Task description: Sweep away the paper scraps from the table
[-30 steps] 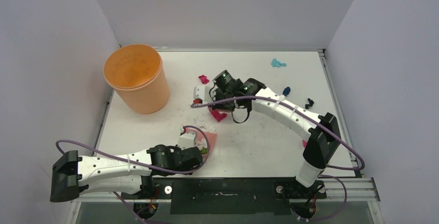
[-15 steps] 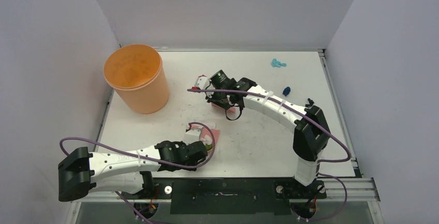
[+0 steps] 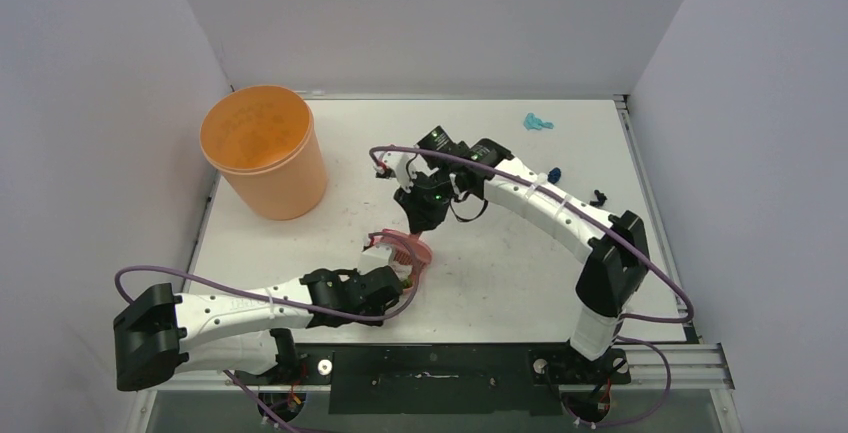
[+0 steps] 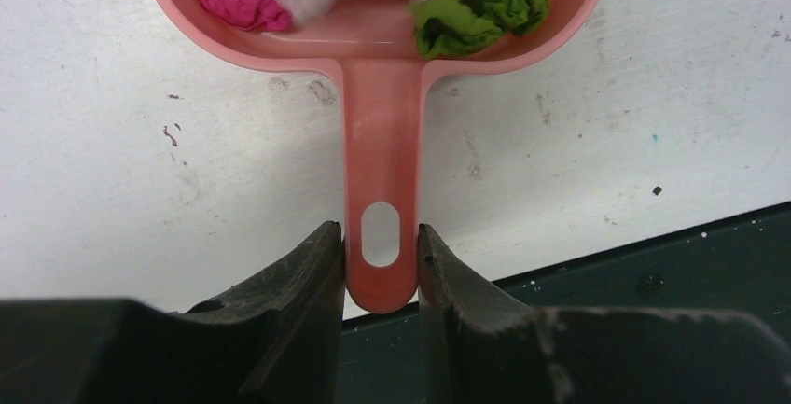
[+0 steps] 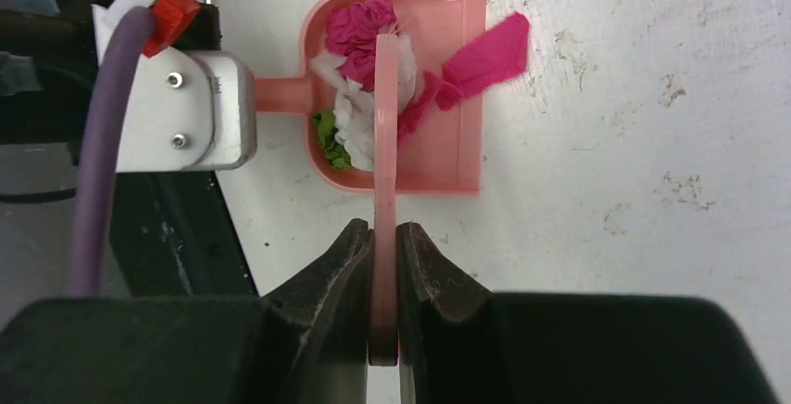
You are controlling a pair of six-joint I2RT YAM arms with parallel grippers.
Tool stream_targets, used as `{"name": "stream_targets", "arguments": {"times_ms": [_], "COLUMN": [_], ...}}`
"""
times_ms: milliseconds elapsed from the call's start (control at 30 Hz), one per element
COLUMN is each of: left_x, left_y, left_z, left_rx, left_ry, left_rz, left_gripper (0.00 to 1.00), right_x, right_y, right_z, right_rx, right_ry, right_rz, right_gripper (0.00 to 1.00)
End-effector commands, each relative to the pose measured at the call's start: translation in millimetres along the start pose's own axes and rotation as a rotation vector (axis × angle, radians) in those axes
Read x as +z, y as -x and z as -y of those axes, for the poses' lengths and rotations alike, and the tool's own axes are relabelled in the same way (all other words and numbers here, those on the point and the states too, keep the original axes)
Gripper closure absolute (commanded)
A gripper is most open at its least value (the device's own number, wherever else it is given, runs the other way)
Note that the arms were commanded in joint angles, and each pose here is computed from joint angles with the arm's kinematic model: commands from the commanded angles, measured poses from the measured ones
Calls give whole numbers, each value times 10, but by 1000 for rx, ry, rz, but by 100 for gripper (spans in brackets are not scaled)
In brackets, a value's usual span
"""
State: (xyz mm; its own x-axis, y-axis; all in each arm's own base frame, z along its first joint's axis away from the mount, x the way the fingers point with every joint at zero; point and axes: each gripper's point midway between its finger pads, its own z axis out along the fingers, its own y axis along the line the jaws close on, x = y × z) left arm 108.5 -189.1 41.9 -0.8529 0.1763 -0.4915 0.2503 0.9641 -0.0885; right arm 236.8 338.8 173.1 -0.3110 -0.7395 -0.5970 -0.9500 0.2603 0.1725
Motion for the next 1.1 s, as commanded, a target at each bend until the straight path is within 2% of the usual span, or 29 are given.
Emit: {"name": "stream_targets", "arguments": {"times_ms": [0,133,300,367,500,667,833,1067], "left_x": [-7,-50,-125,-142,-159,-295,-371,-277], "left_y": [154,187,181,171,111,9,11,35], "left_z": [97,112,46,20,-5,-35,-2,33], "left_rx": [-23,-32,-34,-38,-44,0,7,13], "left_ry": [-58,-97,-94,-90,-80,-27,-17,-8], "left_rz": [78,114,124,126,94,0,-30,-36], "left_gripper": [100,100,100,100,100,100,100,100], "right_x": [-643,-1056,-1318,-1340,-1337,-1103,-708,-32], "right_y": [329,424,436,410,313,125,153,235], "right_z": [-31,310,680,874,1334,1612,1420,578], "right_rx": [36,84,136,140,159,53,53,67], "right_ry": [75,82,45,-50,-357,-619,-538,-120], "right_rz": [138,255,308,308,310,212,204,191], "right_gripper": [95,95,95,95,95,95,95,95]}}
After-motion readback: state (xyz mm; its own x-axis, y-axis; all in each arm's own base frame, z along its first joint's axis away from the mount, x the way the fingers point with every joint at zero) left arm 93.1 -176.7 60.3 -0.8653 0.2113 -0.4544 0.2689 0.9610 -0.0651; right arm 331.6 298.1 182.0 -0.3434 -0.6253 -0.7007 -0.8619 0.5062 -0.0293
